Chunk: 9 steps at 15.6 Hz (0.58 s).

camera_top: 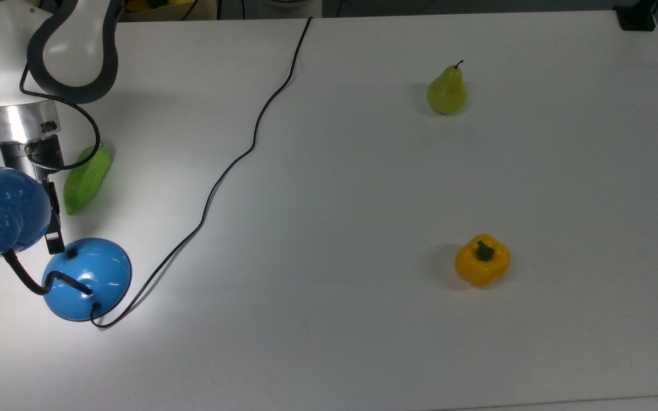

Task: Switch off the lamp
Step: 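Lower the gripper and press the switch on the lamp base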

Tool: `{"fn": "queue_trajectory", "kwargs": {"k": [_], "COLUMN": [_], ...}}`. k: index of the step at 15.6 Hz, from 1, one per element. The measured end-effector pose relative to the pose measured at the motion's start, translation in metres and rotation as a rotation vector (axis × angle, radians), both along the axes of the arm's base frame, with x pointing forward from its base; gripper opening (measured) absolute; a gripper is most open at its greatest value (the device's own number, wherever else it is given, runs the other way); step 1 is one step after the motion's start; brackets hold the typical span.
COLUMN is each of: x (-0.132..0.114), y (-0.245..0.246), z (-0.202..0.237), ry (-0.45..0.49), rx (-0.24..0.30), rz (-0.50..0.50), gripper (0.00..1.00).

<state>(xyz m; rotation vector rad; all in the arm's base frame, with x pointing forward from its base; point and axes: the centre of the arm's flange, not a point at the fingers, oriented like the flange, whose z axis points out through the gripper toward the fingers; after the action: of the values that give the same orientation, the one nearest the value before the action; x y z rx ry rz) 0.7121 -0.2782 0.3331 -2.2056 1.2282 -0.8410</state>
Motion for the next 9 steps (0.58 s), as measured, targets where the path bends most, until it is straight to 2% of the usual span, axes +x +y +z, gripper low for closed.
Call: {"fn": "queue_trajectory", "kwargs": {"k": [9], "x": [0.003], "y": [0.004], "z": [-0.018], "ry": [0.017], "rx": [0.006], "rz": [0.006], "gripper": [0.01]}}
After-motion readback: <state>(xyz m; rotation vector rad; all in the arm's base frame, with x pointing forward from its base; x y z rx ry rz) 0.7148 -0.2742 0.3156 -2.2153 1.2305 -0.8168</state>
